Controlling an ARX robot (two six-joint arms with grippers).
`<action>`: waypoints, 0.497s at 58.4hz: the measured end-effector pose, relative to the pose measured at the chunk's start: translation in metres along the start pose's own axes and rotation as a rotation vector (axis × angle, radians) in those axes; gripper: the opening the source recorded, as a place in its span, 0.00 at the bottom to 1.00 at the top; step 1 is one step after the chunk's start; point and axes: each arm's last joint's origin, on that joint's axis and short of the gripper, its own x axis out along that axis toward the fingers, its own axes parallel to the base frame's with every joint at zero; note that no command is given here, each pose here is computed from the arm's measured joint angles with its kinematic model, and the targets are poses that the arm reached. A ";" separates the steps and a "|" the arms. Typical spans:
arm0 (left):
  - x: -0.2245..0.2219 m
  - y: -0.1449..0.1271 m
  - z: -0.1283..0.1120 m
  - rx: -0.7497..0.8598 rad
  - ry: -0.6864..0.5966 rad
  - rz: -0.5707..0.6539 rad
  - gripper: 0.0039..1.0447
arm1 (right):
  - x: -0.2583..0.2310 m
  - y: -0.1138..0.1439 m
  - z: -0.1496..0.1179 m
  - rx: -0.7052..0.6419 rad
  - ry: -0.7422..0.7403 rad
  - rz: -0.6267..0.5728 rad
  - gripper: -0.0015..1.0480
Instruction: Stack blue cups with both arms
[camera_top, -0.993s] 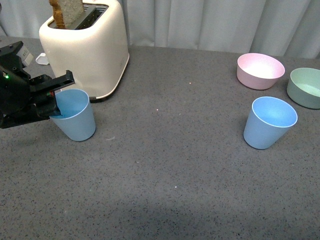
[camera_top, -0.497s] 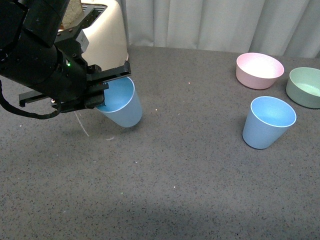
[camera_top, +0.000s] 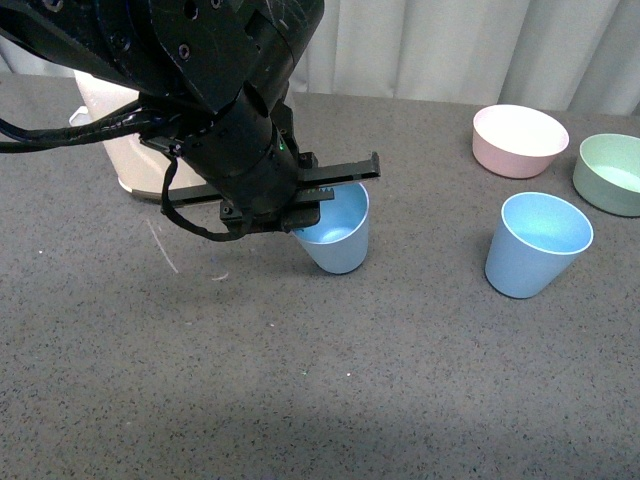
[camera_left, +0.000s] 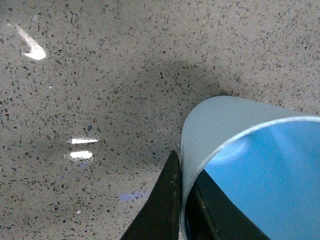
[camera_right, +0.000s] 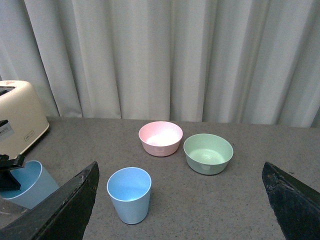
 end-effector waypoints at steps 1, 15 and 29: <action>0.000 0.000 0.000 0.000 0.000 0.000 0.03 | 0.000 0.000 0.000 0.000 0.000 0.000 0.91; 0.001 -0.002 0.000 -0.002 0.008 -0.005 0.09 | 0.000 0.000 0.000 0.000 0.000 0.001 0.91; -0.019 -0.004 0.004 -0.048 -0.038 -0.052 0.54 | 0.000 0.000 0.000 0.000 0.000 0.000 0.91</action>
